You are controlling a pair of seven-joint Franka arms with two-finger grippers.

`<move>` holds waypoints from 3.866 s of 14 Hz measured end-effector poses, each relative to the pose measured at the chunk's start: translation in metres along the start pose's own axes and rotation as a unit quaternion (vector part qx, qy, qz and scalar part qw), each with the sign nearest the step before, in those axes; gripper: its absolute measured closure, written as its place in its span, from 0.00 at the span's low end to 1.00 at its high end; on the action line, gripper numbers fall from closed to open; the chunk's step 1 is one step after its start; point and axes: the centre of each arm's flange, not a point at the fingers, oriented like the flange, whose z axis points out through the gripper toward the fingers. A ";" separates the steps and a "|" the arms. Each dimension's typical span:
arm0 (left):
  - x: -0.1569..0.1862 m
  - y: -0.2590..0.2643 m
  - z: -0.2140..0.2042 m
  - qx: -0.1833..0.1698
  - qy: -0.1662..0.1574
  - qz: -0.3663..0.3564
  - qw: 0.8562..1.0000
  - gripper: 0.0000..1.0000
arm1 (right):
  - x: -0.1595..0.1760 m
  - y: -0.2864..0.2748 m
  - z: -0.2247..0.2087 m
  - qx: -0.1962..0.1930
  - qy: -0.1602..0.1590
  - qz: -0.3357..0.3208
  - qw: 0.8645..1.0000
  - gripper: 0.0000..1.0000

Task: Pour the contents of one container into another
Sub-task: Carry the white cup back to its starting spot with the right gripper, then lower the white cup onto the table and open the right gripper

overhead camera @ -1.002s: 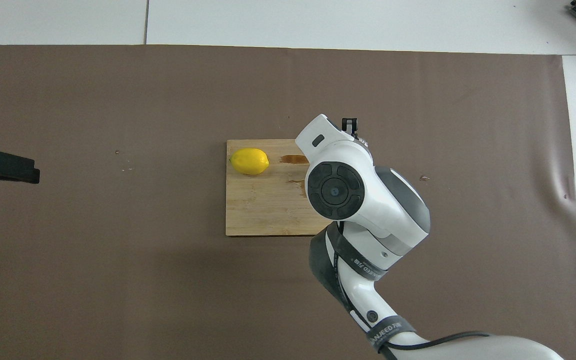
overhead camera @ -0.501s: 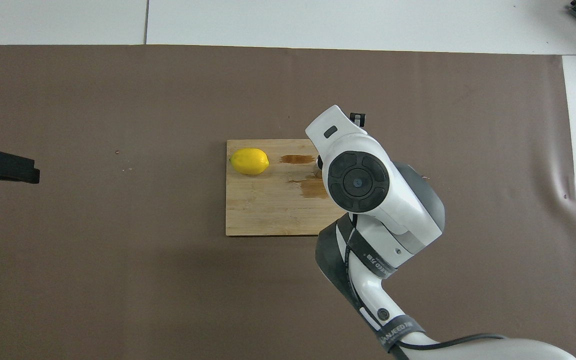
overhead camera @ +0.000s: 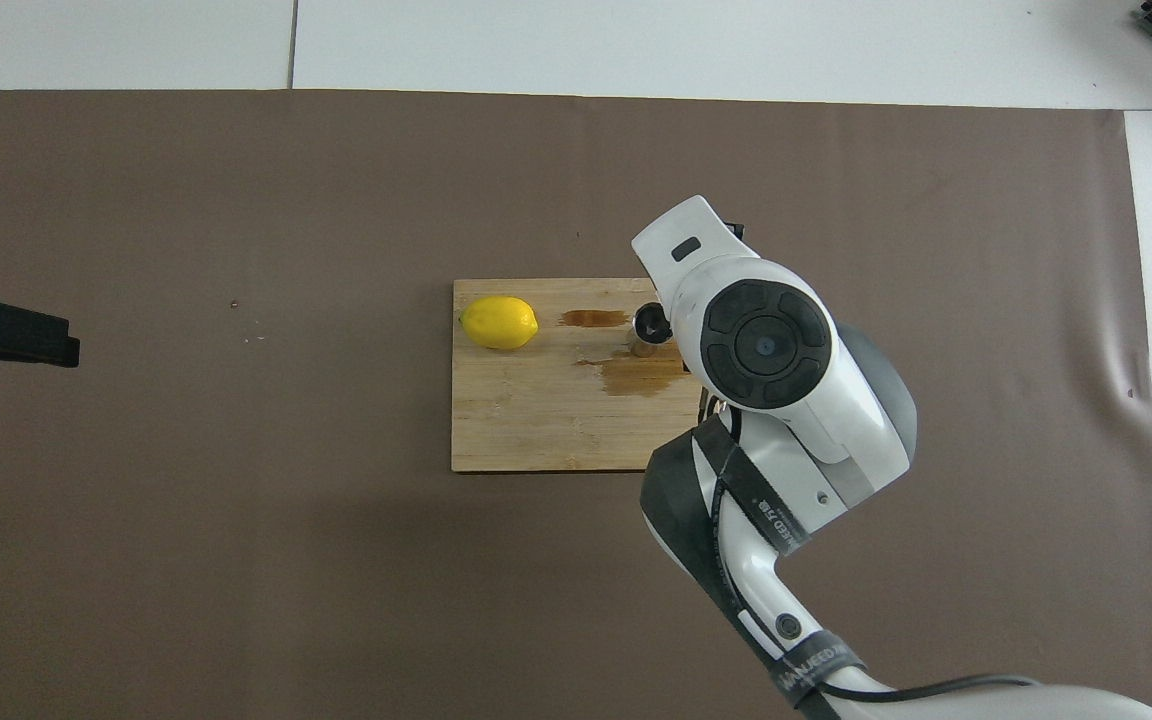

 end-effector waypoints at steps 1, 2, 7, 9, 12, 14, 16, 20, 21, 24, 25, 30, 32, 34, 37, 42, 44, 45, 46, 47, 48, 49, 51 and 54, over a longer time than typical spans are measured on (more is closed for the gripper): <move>0.000 0.000 0.000 0.000 0.000 0.000 1.000 0.00 | 0.000 0.000 -0.001 0.003 0.003 0.004 1.000 0.50; 0.000 0.000 0.000 0.000 0.000 0.000 1.000 0.00 | -0.001 0.001 -0.001 0.004 0.006 0.007 1.000 0.50; 0.000 0.000 0.000 0.000 0.000 0.000 1.000 0.00 | -0.043 0.032 0.006 0.043 0.061 0.030 0.997 0.50; 0.000 0.000 0.000 0.000 0.000 0.000 1.000 0.00 | -0.085 0.056 0.010 0.058 0.095 0.034 0.993 0.50; 0.000 0.000 0.000 0.000 0.000 0.000 1.000 0.00 | -0.137 0.074 0.021 0.073 0.130 0.040 0.988 0.50; 0.000 0.000 0.000 0.000 0.000 0.000 1.000 0.00 | -0.169 0.070 0.039 0.095 0.157 0.053 0.982 0.50; 0.000 0.000 0.000 0.000 0.000 0.000 1.000 0.00 | -0.206 0.055 0.058 0.111 0.181 0.050 0.976 0.50; 0.000 0.000 0.000 0.000 0.000 0.000 1.000 0.00 | -0.278 0.019 0.091 0.121 0.183 0.034 0.975 0.50; 0.000 0.000 0.000 0.000 0.000 0.000 1.000 0.00 | -0.285 0.011 0.099 0.117 0.189 0.031 0.974 0.50; 0.000 0.000 0.000 0.000 0.000 0.000 1.000 0.00 | -0.291 -0.010 0.121 0.101 0.202 0.023 0.974 0.50; 0.000 0.000 0.000 0.000 0.000 0.000 1.000 0.00 | -0.292 -0.013 0.126 0.094 0.200 0.020 0.975 0.50; 0.000 0.000 0.000 0.000 0.000 0.000 1.000 0.00 | -0.294 -0.023 0.155 0.091 0.203 0.023 0.975 0.50; 0.000 0.000 0.000 0.000 0.000 0.000 1.000 0.00 | -0.294 -0.027 0.162 0.095 0.204 0.018 0.974 0.50; 0.000 0.000 0.000 0.000 0.000 0.000 1.000 0.00 | -0.295 -0.029 0.168 0.097 0.204 0.010 0.974 0.50; 0.000 0.000 0.000 0.000 0.000 0.000 1.000 0.00 | -0.296 -0.032 0.175 0.099 0.210 0.008 0.973 0.50; 0.000 0.000 0.000 0.000 0.000 0.000 1.000 0.00 | -0.296 -0.033 0.179 0.094 0.216 0.005 0.972 0.19; 0.000 0.000 0.000 0.000 0.000 0.000 1.000 0.00 | -0.297 -0.033 0.179 0.093 0.216 0.005 0.972 0.00; 0.000 0.000 0.000 0.000 0.000 0.000 1.000 0.00 | -0.297 -0.033 0.178 0.093 0.216 0.006 0.972 0.00; 0.000 0.000 0.000 0.000 0.000 0.000 1.000 0.00 | -0.298 -0.032 0.178 0.093 0.216 0.006 0.972 0.00; 0.000 0.000 0.000 0.000 0.000 0.000 1.000 0.00 | -0.297 -0.033 0.178 0.094 0.217 0.006 0.972 0.00; 0.000 0.000 0.000 0.000 0.000 0.000 1.000 0.00 | -0.296 -0.034 0.178 0.100 0.221 0.005 0.970 0.00; 0.000 0.000 0.000 0.000 0.000 0.000 1.000 0.00 | -0.295 -0.035 0.178 0.109 0.227 0.004 0.968 0.00; 0.000 0.000 0.000 0.000 0.000 0.000 1.000 0.00 | -0.297 -0.036 0.175 0.124 0.240 0.007 0.963 0.00; 0.000 0.000 0.000 0.000 0.000 0.000 1.000 0.00 | -0.302 -0.028 0.155 0.129 0.259 0.015 0.957 0.00</move>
